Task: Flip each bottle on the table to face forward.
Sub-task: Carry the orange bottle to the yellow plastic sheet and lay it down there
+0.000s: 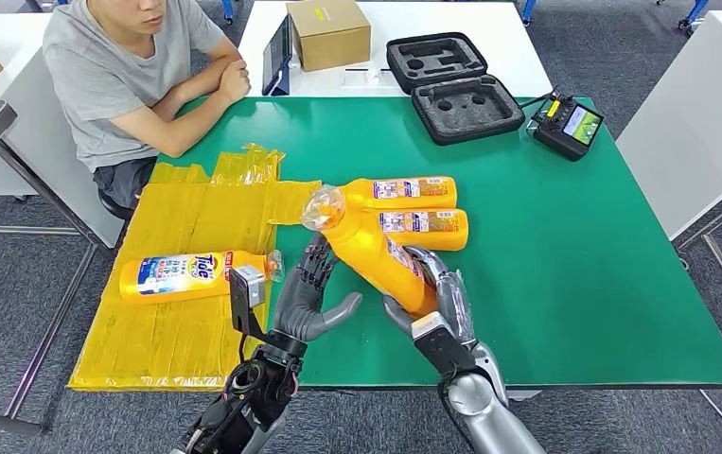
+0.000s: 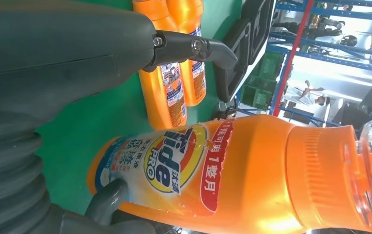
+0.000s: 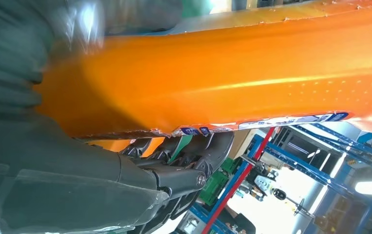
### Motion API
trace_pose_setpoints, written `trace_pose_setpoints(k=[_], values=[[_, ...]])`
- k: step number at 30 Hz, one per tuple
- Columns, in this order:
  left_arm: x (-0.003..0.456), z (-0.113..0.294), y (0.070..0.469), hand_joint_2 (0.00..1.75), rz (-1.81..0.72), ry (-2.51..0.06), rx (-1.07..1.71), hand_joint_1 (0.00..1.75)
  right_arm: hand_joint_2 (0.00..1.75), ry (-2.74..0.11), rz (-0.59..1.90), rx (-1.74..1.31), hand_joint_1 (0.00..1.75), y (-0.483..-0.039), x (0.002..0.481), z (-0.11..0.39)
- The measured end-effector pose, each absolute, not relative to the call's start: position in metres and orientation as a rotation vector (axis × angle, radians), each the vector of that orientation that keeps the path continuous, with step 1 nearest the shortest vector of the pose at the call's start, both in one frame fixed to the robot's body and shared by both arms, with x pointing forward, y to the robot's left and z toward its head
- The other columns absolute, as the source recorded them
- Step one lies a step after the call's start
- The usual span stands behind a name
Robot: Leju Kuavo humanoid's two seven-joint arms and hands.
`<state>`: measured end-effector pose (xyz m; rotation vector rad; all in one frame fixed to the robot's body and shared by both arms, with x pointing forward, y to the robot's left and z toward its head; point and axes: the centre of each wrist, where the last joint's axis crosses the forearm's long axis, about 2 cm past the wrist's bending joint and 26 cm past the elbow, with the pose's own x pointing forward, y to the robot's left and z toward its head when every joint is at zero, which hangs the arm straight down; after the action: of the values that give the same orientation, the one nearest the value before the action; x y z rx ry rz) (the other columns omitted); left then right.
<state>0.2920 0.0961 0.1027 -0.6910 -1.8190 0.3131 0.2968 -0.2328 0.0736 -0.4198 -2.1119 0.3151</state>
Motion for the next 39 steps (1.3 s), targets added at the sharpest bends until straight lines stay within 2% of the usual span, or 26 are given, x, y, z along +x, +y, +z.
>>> trace_pose_setpoints(k=[28, 29, 32, 33, 39], values=[[0.301, 0.107, 0.094, 1.75, 0.283, -1.847, -0.638, 0.00, 1.75, -2.062, 0.381, -0.275, 1.75, -0.192, 0.293, 0.061], [0.301, 0.107, 0.094, 1.75, 0.282, -1.845, -0.641, 0.20, 1.75, -2.060, 0.380, -0.277, 1.75, -0.192, 0.293, 0.061], [0.301, 0.106, 0.094, 1.75, 0.282, -1.839, -0.648, 1.51, 1.75, -2.057, 0.377, -0.277, 1.75, -0.193, 0.294, 0.060], [0.301, 0.106, 0.094, 1.75, 0.282, -1.838, -0.650, 1.75, 1.75, -2.057, 0.377, -0.276, 1.74, -0.193, 0.295, 0.061], [0.300, 0.104, 0.094, 1.75, 0.281, -1.835, -0.650, 1.75, 1.75, -2.054, 0.379, -0.272, 1.73, -0.193, 0.297, 0.061]])
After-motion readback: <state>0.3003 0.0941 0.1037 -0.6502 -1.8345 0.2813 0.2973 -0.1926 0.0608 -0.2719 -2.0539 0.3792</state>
